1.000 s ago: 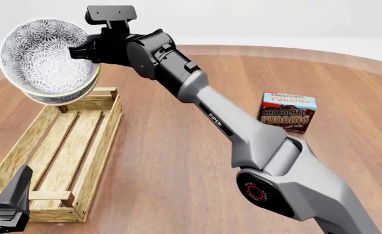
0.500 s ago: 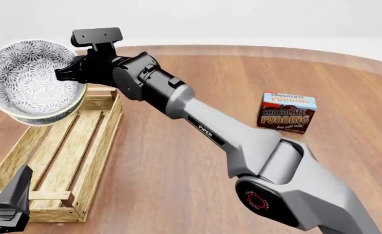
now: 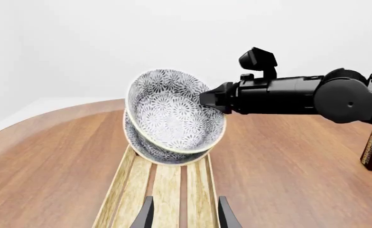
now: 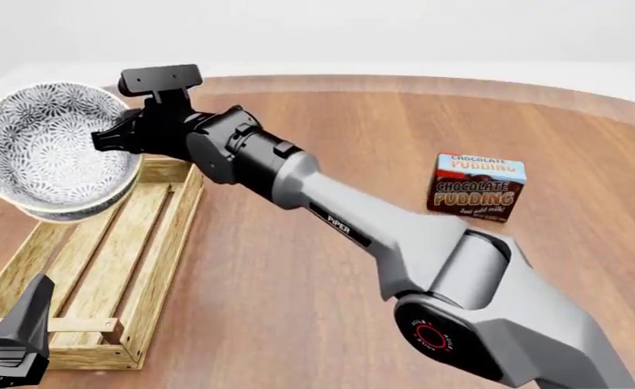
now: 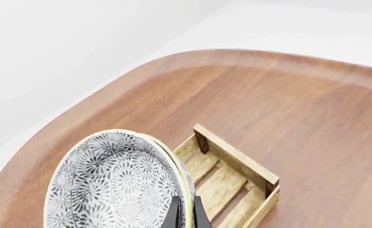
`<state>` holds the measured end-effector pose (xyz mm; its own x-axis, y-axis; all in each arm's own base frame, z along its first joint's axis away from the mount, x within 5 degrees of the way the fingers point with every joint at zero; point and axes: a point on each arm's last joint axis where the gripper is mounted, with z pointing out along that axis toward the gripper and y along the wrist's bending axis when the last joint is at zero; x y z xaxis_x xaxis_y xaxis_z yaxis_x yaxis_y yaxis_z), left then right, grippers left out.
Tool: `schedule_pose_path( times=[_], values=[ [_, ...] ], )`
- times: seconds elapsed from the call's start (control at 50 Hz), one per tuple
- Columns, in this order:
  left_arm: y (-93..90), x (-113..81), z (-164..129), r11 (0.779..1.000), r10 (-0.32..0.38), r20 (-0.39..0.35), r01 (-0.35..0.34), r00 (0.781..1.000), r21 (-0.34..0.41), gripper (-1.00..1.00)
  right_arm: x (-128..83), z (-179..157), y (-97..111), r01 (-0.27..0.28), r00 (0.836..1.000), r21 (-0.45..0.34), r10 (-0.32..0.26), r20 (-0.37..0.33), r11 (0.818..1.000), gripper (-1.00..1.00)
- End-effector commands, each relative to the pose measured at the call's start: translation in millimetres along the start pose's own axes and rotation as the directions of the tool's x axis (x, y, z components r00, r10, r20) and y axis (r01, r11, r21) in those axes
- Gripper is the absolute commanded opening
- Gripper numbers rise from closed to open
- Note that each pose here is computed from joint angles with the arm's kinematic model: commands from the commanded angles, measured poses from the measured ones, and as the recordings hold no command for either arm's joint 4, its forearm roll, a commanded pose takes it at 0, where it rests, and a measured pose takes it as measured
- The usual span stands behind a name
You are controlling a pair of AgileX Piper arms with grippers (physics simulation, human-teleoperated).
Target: Stack the left bowl on the right bowl and place them in the tray.
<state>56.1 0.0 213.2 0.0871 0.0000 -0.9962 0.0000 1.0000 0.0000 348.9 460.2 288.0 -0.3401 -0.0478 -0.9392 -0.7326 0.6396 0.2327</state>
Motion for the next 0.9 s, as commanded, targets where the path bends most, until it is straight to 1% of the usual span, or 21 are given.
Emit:
schedule_pose_path(
  times=[0.02, 0.36, 0.52, 0.7, 0.9],
  values=[
    [0.0, 0.0, 0.0, 1.000, 0.000, 0.000, 0.000, 1.000, 0.000, 1.00, 4.7, 0.9, 3.9, -0.040, 0.999, -0.019, 0.040, 0.014, 0.999, -1.00],
    [0.0, 0.0, 0.0, 1.000, 0.000, 0.000, 0.000, 1.000, 0.000, 1.00, 18.5, 4.4, 1.8, -0.052, 0.999, -0.016, 0.052, -0.006, 0.999, -1.00],
    [0.0, 0.0, 0.0, 1.000, 0.000, 0.000, 0.000, 1.000, 0.000, 1.00, 19.1, 3.0, -0.4, -0.056, 0.998, -0.012, 0.056, -0.006, 0.998, -1.00],
    [0.0, 0.0, 0.0, 1.000, 0.000, 0.000, 0.000, 1.000, 0.000, 1.00, 29.4, 5.4, -3.6, -0.068, 0.998, -0.008, 0.068, -0.016, 0.998, -1.00],
    [0.0, 0.0, 0.0, 1.000, 0.000, 0.000, 0.000, 1.000, 0.000, 1.00, 35.9, 7.5, 0.9, -0.069, 0.997, -0.015, 0.069, -0.024, 0.997, -1.00]
  ],
)
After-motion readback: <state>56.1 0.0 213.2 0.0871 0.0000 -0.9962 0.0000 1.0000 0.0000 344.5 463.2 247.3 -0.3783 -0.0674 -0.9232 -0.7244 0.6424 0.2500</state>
